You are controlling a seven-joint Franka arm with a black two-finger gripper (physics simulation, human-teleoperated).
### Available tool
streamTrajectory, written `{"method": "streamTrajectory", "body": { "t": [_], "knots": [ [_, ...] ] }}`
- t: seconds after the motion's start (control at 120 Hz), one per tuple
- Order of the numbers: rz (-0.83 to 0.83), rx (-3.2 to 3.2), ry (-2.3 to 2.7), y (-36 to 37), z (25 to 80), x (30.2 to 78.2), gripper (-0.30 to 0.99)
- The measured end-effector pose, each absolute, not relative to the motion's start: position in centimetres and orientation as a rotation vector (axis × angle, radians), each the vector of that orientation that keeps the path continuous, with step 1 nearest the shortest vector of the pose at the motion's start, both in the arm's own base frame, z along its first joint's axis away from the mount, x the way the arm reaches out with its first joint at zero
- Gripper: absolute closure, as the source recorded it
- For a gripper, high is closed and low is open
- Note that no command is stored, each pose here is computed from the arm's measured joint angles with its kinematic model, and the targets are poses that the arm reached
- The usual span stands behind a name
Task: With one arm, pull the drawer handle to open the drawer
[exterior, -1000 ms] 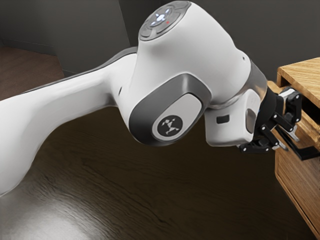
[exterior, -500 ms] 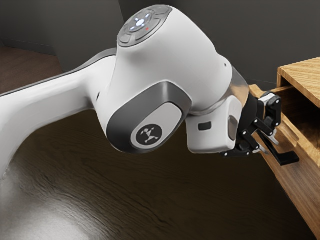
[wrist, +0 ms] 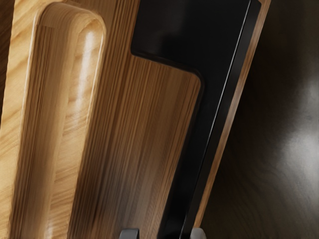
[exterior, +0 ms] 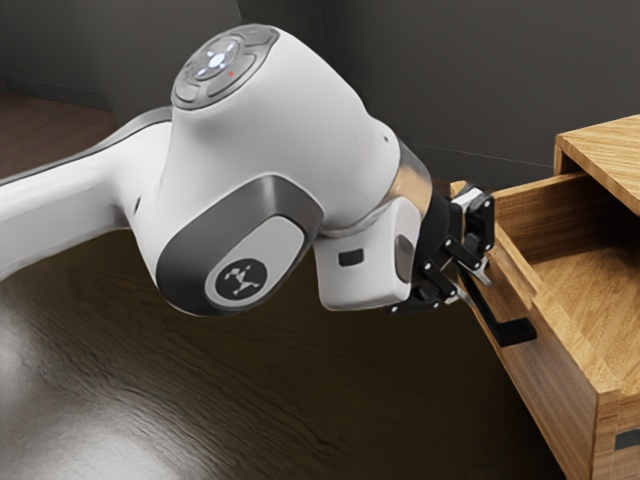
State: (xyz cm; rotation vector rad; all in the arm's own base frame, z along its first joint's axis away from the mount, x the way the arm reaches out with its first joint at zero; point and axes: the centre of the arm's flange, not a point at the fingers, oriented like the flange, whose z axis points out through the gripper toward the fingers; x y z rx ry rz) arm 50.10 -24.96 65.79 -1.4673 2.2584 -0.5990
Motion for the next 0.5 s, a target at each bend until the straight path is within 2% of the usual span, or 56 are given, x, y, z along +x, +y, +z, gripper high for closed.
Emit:
{"method": "streamTrajectory", "body": {
  "t": [0.5],
  "knots": [
    [-0.582,-1.516,2.226,-23.2,65.3,47.9,0.65]
  ]
}}
